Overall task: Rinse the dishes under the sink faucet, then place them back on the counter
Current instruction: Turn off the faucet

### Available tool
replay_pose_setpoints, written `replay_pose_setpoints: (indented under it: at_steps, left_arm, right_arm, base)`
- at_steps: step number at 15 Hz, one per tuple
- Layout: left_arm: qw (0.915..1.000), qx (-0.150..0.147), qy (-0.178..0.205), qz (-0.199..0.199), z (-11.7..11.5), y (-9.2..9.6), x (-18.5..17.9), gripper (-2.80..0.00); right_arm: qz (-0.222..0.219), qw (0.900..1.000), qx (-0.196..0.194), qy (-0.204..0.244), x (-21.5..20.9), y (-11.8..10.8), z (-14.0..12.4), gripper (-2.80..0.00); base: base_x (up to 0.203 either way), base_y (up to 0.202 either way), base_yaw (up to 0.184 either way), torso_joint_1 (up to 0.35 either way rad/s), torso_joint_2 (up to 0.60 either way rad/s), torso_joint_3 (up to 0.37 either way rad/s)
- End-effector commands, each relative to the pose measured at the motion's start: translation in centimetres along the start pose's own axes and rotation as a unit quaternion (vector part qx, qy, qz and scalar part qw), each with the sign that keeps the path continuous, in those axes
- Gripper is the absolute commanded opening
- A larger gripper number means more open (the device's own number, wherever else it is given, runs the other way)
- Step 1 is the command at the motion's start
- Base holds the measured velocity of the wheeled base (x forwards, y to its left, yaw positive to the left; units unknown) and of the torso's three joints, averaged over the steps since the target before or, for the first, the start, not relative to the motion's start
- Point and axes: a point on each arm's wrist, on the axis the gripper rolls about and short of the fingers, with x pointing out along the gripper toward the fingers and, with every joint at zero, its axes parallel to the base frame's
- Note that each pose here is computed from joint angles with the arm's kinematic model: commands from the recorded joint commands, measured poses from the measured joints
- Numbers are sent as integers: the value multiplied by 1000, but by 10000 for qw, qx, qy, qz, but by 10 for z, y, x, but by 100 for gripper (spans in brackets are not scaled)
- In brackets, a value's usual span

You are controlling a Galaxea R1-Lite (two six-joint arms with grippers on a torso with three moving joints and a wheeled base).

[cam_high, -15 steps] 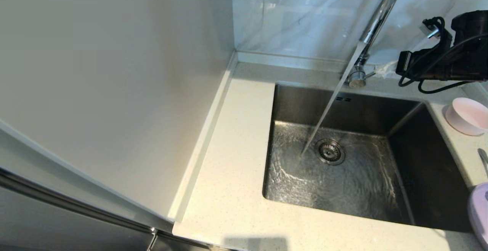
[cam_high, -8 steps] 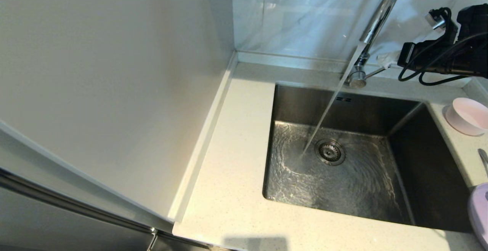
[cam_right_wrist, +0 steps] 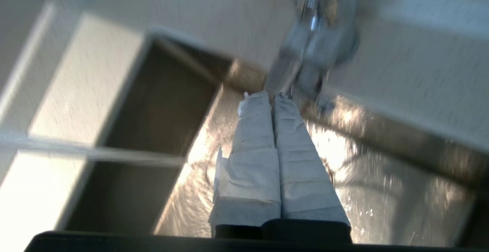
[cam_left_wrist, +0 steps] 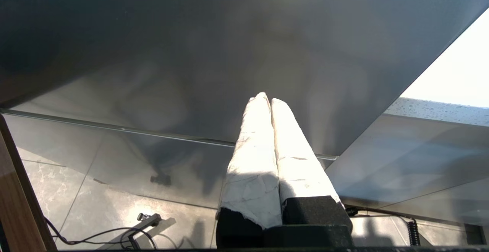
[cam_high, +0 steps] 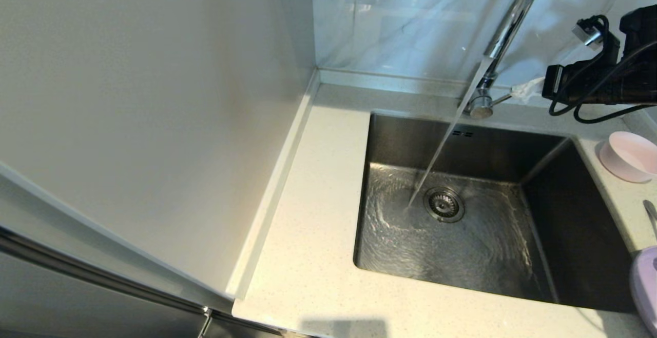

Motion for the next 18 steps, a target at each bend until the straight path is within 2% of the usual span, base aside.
replay_pose_setpoints:
  at_steps: [1,5,10,18]
  left_arm:
    - [10000,0,-1,4,0,0,0,-280]
    - [10000,0,-1,5,0,0,0,-280]
    - [10000,0,-1,0,0,0,0,-280]
    - [10000,0,-1,5,0,0,0,-280]
  right_arm:
    - [-4,9992,89,394,-3,1,-8,-280]
    - [-75,9986,116,514,8,-7,-17,-280]
    - [-225,9994,-250,124,28,-21,-17,-280]
    - [-213,9996,-182,5,28,-21,-14,-280]
  base:
    - [0,0,0,0,0,0]
    - [0,0,0,0,0,0]
    - [0,0,0,0,0,0]
    - [0,0,0,0,0,0]
